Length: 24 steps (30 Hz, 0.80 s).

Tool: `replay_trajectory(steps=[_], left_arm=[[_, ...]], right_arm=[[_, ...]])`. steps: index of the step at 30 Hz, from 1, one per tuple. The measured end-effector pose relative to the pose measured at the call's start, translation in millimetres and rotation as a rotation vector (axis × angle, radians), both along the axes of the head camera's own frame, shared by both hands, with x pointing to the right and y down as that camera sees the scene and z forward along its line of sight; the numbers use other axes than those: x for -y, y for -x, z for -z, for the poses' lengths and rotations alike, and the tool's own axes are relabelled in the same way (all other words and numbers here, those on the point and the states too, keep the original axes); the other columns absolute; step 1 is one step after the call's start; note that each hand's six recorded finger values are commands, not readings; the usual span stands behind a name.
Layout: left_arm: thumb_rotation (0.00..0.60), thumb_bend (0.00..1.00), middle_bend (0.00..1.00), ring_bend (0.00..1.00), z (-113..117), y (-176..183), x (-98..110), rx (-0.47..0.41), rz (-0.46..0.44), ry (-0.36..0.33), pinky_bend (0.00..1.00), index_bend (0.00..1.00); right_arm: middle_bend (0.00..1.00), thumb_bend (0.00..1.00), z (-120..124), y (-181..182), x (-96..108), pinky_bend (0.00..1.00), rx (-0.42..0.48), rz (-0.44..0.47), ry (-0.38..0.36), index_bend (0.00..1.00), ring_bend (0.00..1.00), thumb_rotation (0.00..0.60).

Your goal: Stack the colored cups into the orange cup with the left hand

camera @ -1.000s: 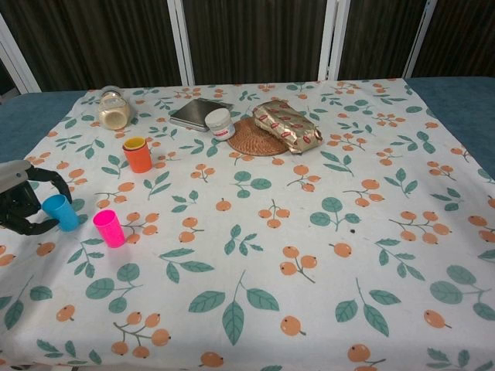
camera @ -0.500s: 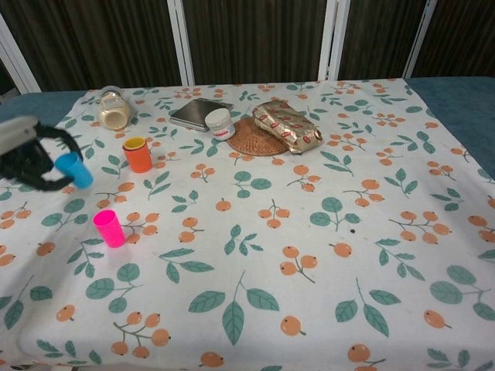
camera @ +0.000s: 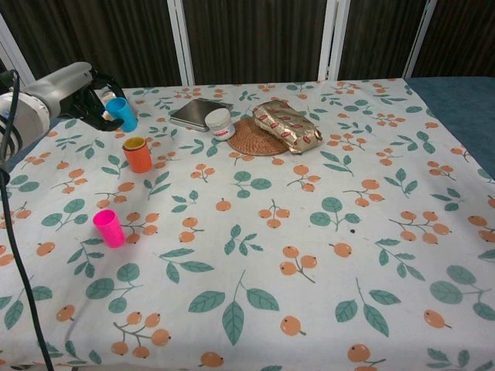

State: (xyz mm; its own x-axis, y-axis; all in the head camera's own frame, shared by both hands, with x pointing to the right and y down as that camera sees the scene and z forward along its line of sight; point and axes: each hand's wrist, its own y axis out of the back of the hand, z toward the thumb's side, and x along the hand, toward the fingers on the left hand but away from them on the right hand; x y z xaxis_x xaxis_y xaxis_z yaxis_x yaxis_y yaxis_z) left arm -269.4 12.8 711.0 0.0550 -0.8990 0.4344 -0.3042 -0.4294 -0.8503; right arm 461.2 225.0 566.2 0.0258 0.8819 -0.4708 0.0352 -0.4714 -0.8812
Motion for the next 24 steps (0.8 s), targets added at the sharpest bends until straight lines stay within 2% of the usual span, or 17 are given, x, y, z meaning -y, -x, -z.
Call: replay_trajectory(steps=[15,17,20,21,24], left_arm=[[0.6,0.37,1.0,1.0,-28.6,1.1,-4.5,0.057,-0.011,0.049,1.0,0.6],[0.6,0.37,1.0,1.0,-31.4,1.1,-6.1,0.059,-0.015,0.059,1.0,0.52],[0.6,0.37,1.0,1.0,-36.7,1.7,-9.1,0.065,-0.023,0.082,1.0,0.13],[0.6,0.36,1.0,1.0,-38.2,1.4,-10.1,0.062,-0.023,0.09,1.0,0.04],[0.6,0.35,1.0,1.0,-36.1,-1.6,-10.4,0.042,-0.022,0.082,1.0,0.0]], right_arm=[[0.0,0.19,-0.5,0.1,-0.2,0.0,-0.002,-0.001,0.0,0.0,0.0,0.6],[0.0,0.19,0.2,-0.2,0.1,0.0,-0.002,-0.003,-0.004,0.0,0.0,0.6],[0.0,0.19,0.1,-0.8,0.4,0.0,-0.003,-0.006,-0.004,0.0,0.0,0.6],[0.0,0.19,-0.1,-0.8,0.3,0.0,-0.002,-0.005,-0.003,0.0,0.0,0.6],[0.0,0.19,0.1,-0.5,0.2,0.0,-0.001,-0.004,-0.002,0.0,0.0,0.6]])
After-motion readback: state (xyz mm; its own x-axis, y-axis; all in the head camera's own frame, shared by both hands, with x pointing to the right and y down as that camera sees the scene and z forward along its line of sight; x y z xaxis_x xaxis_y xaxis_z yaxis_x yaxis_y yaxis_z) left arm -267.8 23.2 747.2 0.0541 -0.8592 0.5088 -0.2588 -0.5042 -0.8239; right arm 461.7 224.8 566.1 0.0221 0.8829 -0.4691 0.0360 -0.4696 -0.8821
